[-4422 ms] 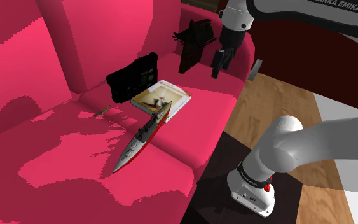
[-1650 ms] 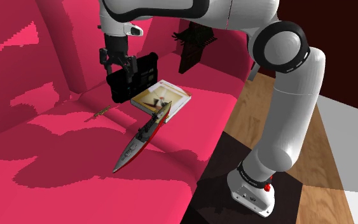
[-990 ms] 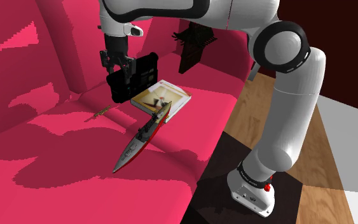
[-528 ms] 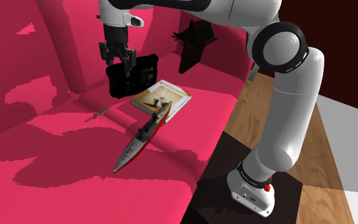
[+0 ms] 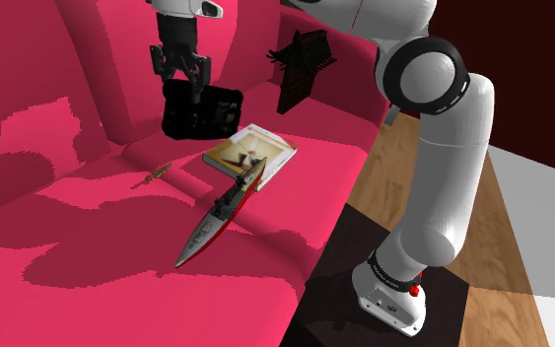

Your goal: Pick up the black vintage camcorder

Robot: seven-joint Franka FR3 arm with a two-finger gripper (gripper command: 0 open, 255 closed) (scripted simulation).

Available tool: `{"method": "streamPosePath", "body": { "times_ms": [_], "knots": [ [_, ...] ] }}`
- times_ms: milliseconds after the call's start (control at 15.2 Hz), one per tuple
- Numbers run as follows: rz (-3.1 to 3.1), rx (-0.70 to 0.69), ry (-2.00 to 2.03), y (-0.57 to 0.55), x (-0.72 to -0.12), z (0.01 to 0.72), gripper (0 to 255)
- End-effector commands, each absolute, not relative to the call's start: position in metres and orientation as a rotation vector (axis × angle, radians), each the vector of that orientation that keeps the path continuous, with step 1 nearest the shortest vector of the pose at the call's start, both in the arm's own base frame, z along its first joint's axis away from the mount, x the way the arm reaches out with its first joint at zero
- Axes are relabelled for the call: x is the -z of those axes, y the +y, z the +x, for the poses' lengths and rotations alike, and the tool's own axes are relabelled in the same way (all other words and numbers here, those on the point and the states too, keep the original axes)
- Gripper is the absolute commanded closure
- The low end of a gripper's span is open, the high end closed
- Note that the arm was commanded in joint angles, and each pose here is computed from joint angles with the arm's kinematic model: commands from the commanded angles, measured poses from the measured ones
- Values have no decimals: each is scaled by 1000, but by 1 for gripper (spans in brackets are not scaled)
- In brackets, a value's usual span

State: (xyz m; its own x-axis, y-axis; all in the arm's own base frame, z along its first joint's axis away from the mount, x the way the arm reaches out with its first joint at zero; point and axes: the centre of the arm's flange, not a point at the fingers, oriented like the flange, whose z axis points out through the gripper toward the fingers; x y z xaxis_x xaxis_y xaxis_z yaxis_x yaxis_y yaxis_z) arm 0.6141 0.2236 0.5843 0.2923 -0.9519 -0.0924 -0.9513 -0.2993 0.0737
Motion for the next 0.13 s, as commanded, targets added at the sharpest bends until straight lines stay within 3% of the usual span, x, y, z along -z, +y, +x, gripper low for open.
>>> {"method": "streamPosePath", "body": {
  "times_ms": [0, 66],
  "knots": [
    [2524, 185, -1856, 224, -591, 614, 255],
    [2524, 185, -1856, 224, -591, 614, 255]
  ]
}}
